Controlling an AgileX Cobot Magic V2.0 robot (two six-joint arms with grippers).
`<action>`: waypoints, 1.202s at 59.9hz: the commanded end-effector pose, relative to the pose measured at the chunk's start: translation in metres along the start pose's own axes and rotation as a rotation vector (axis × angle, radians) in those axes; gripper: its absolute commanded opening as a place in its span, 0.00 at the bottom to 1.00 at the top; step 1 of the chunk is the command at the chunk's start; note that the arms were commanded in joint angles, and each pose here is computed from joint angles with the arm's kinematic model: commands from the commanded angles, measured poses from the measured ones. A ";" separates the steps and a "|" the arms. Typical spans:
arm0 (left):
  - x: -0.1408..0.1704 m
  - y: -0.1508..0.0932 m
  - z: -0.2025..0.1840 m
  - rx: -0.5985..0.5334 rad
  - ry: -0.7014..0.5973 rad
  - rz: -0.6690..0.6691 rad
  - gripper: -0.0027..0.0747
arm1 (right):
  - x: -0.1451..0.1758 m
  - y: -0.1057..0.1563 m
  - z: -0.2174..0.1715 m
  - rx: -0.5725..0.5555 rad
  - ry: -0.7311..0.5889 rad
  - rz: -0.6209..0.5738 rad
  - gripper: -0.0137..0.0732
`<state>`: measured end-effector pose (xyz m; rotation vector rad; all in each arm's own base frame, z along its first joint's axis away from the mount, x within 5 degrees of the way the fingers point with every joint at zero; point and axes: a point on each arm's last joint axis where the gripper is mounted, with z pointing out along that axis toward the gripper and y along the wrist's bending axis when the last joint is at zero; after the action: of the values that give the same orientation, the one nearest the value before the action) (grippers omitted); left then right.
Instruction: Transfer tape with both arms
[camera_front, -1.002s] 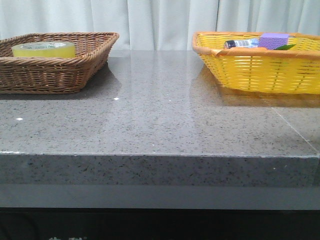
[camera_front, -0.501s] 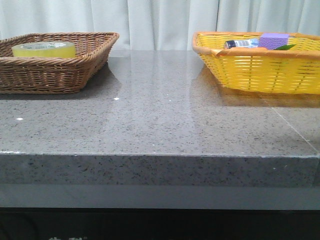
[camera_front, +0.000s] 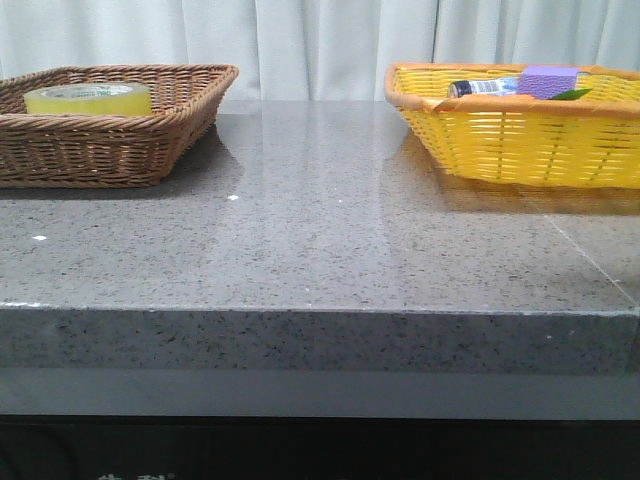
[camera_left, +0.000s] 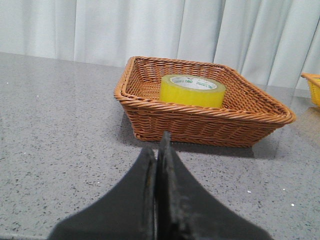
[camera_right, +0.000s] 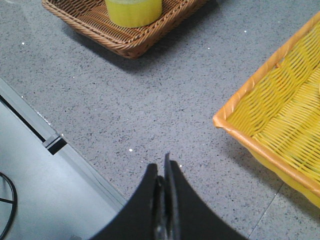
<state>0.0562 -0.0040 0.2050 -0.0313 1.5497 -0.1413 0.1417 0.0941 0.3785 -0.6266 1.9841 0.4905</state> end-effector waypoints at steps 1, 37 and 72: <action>0.005 0.001 0.000 0.000 -0.063 -0.020 0.01 | -0.013 -0.001 -0.005 0.017 -0.089 -0.001 0.08; 0.005 0.001 0.000 0.000 -0.063 -0.020 0.01 | 0.050 -0.029 -0.061 0.414 -0.454 0.043 0.08; 0.005 0.001 0.000 0.000 -0.063 -0.020 0.01 | 0.193 -0.033 -0.046 0.662 -0.668 0.124 0.08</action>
<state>0.0562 -0.0040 0.2052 -0.0317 1.5479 -0.1417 0.0551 0.0029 0.2153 0.0510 1.5487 0.0950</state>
